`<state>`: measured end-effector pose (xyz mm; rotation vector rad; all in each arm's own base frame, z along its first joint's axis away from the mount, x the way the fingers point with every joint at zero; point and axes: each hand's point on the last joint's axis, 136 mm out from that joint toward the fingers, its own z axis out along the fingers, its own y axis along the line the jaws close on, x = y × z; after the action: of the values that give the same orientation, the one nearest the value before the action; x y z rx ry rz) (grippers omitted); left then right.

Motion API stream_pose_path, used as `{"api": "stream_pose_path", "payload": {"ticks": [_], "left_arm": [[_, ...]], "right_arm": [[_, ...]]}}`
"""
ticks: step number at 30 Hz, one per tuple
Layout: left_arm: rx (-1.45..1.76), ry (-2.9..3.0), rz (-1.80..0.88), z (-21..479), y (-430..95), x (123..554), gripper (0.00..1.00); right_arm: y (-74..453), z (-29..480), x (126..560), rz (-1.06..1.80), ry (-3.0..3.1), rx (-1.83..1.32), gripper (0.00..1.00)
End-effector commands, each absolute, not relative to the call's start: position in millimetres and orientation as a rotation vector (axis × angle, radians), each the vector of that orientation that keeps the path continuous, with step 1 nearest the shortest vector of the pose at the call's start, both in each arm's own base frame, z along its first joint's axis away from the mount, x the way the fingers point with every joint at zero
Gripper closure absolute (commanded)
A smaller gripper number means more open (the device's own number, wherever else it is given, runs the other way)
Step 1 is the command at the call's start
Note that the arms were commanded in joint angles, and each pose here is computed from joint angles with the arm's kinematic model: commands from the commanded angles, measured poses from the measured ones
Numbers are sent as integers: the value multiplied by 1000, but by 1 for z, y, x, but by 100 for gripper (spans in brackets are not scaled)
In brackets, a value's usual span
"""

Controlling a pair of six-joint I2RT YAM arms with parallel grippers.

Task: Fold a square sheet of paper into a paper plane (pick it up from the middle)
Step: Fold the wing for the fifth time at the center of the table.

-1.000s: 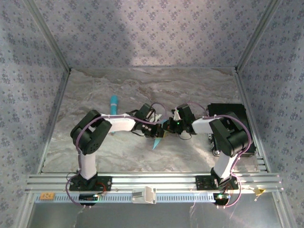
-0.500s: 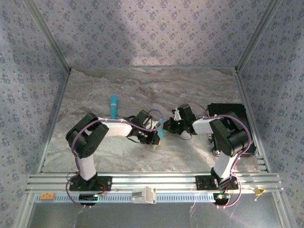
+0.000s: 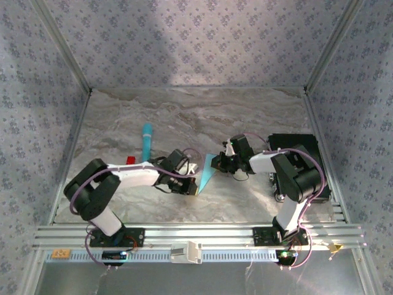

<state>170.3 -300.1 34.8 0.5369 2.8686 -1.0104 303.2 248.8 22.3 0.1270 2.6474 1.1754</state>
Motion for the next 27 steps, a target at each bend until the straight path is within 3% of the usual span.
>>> {"api": "stream_pose_path", "payload": {"ticks": [1, 15, 27], "left_arm": [[440, 2809, -957, 44, -291, 189, 96], [140, 2743, -1077, 47, -283, 238, 95], [93, 2742, -1178, 47, -294, 244, 78]], "right_arm": [[245, 14, 300, 1135, 2686, 77, 91], [269, 40, 285, 1178, 2667, -287, 90], [238, 62, 283, 941, 2620, -98, 89]]}}
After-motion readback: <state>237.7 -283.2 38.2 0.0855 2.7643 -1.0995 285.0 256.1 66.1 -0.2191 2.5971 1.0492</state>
